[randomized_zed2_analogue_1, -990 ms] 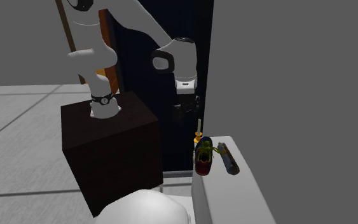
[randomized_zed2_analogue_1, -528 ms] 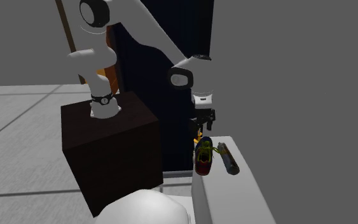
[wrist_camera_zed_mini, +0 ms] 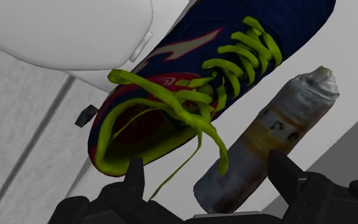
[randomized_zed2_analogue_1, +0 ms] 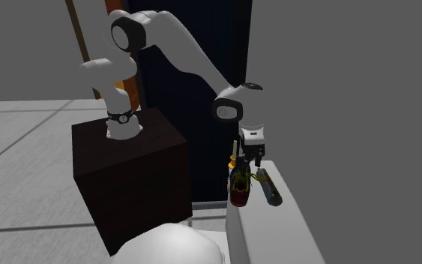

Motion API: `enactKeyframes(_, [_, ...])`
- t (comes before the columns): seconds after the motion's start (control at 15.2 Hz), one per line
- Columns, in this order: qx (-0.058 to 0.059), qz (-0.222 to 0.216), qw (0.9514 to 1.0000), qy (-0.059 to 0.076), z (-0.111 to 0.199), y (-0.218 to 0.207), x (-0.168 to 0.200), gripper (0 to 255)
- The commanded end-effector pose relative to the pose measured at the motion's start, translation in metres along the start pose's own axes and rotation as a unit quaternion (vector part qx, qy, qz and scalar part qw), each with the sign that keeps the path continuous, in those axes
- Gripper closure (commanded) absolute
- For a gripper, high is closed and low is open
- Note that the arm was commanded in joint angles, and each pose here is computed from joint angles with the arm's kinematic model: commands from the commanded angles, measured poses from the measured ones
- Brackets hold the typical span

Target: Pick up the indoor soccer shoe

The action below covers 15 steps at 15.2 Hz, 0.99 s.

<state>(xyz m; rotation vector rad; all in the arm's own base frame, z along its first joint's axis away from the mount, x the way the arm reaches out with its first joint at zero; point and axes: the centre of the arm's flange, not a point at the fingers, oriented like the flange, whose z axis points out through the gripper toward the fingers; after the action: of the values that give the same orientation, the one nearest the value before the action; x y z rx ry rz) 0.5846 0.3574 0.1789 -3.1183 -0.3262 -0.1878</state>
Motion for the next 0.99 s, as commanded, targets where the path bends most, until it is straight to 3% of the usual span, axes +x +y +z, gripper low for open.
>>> enactKeyframes(0.0, [0.000,0.000,1.0000,0.000,0.011,0.000,-0.001,0])
enactKeyframes(0.33, [0.000,0.000,1.0000,0.000,0.025,-0.001,-0.003,0])
enactKeyframes(0.4, [0.000,0.000,1.0000,0.000,0.024,-0.001,-0.002,255])
enactKeyframes(0.92, [0.000,0.000,1.0000,0.000,0.024,-0.001,-0.003,255])
